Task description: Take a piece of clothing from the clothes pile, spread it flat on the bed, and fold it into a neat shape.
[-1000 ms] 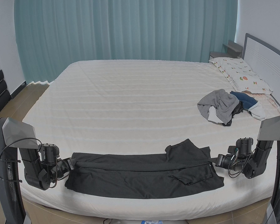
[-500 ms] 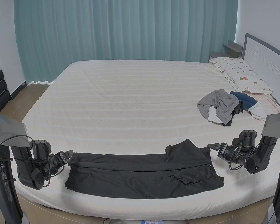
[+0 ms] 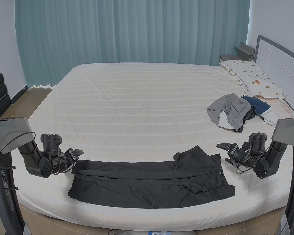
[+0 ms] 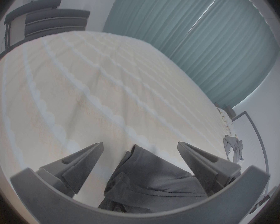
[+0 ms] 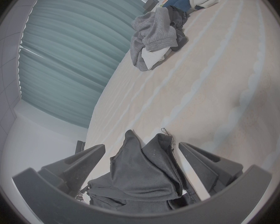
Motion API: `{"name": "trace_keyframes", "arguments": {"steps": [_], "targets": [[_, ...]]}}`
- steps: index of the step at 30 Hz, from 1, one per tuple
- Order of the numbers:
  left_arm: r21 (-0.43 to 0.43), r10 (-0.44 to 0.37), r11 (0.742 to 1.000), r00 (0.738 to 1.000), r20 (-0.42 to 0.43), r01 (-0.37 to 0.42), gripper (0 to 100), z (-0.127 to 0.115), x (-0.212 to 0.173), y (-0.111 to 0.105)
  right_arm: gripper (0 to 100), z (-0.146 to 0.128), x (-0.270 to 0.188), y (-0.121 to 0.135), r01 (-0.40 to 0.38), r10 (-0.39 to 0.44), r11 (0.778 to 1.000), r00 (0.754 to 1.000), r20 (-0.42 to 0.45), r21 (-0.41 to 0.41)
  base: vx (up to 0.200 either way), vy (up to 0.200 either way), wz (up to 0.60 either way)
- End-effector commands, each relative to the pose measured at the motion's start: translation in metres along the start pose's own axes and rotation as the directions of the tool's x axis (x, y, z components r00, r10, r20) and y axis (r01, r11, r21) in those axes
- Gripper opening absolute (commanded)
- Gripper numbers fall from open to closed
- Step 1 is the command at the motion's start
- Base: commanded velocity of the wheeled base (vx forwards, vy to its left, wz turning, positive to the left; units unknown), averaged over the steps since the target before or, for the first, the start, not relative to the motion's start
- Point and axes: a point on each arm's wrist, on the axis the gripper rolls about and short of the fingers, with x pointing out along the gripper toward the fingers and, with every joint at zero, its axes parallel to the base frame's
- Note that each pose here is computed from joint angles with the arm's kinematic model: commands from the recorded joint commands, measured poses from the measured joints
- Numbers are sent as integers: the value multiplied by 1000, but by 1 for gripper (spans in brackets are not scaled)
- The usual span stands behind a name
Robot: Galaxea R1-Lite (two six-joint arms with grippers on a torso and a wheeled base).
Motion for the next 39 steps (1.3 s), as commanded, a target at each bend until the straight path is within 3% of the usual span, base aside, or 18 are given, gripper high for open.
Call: {"name": "trace_keyframes", "arguments": {"steps": [1,21,22,26,33,39], "targets": [[-4,-3,1000,1000,-3,3,100,2,12,-2,100,-6,5,-8,12,-12,1000,1000,-16,9,0,0,0],[66,-11,998,1000,-28,13,100,-15,22,-15,100,-8,5,-10,-3,3,1000,1000,1,-1,0,0,0],[72,-6,997,1000,-25,8,0,-16,22,-14,100,-8,5,-10,-2,2,1000,1000,0,-1,0,0,0],[67,25,997,1000,12,-26,0,-12,23,-11,100,-8,7,-11,-1,1,1000,1000,2,-5,0,0,0],[40,13,999,996,92,-17,0,-6,22,-3,100,-5,7,-7,-14,14,1000,1000,13,-10,0,0,0],[-64,24,998,988,150,-15,0,-4,18,1,100,-7,12,-1,-28,28,999,1000,9,-22,0,0,0]]}}
